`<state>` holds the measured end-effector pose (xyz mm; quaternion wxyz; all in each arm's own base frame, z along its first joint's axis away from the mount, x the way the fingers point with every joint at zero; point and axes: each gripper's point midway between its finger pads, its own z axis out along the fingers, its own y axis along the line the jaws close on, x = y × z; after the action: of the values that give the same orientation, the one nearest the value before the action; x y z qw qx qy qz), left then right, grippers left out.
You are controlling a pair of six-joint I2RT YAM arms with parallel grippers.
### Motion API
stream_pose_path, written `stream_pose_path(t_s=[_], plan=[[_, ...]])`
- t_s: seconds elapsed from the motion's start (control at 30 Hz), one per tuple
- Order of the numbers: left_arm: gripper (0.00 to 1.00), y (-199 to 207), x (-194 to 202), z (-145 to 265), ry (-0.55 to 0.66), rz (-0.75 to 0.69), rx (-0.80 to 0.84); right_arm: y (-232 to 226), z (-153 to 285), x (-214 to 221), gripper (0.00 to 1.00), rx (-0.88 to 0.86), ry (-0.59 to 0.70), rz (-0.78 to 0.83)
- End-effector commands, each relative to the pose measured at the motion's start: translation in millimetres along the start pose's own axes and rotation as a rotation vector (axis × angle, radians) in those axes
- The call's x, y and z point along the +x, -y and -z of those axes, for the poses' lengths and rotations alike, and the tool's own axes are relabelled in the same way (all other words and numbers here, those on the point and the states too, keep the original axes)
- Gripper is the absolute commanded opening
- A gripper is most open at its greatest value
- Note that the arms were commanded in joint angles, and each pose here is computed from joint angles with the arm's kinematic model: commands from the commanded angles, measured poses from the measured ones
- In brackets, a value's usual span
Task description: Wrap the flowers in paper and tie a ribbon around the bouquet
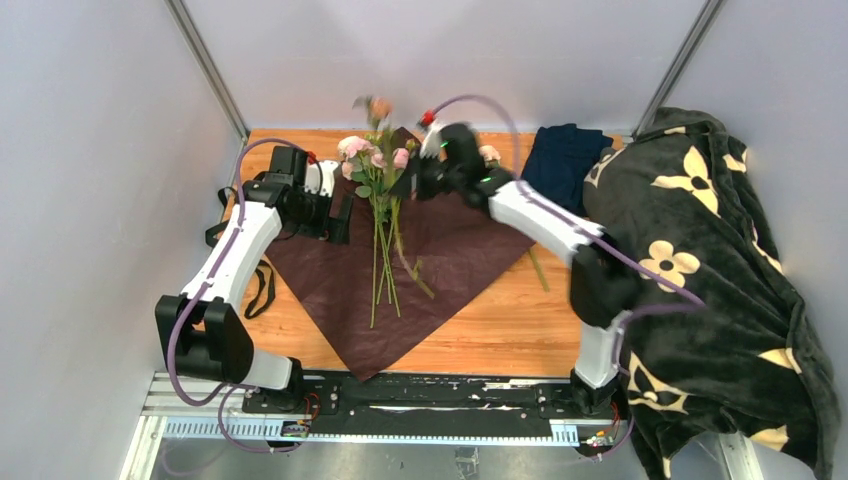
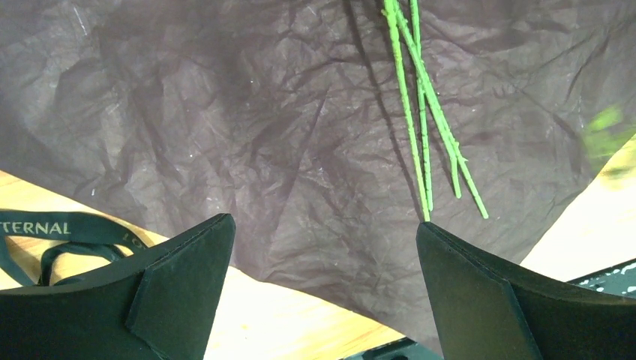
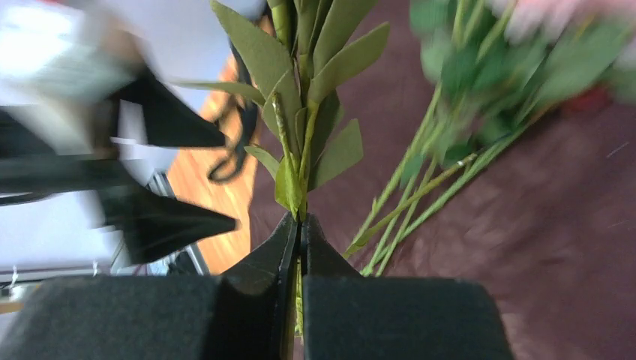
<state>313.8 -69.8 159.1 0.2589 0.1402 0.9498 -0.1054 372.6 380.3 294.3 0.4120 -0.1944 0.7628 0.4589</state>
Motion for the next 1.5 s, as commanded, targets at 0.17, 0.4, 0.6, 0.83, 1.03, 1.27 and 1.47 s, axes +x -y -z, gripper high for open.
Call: stream_pose_path(t_s=[0.17,0.4,0.6,0.83,1.03,1.27,1.47], plan=[[1.00,2.9,3.5,2.2,0.029,-0.025,0.020,78.2,-114.9,137.3,0.00,0.221,-0.254,-0.434],[1.00,3.4,4.9,-3.8,0.015,-0.022,0.032,106.9,-129.5,164.3,0.00,0.286,-0.246,-0.509],[1.00,3.3,4.6,-8.0,0.002,-0.017,0.038,86.0,-128.0,115.1,0.00,0.229,-0.156,-0.427],[1.00,5.1,11.5,-18.5,-0.035,-0.005,0.061,88.8,-124.4,103.0,0.07,0.240,-0.121,-0.405],[0.99,5.6,13.7,-17.7,-0.034,-0.006,0.063,112.4,-98.9,94.7,0.80,0.244,-0.300,-0.281],[0.99,5.4,12.0,-15.9,-0.023,-0.013,0.060,222.7,57.6,57.3,0.81,0.700,-0.412,0.161],[0.99,2.8,13.0,-15.5,-0.024,-0.021,0.045,307.1,95.9,80.5,0.84,0.648,-0.621,0.095]])
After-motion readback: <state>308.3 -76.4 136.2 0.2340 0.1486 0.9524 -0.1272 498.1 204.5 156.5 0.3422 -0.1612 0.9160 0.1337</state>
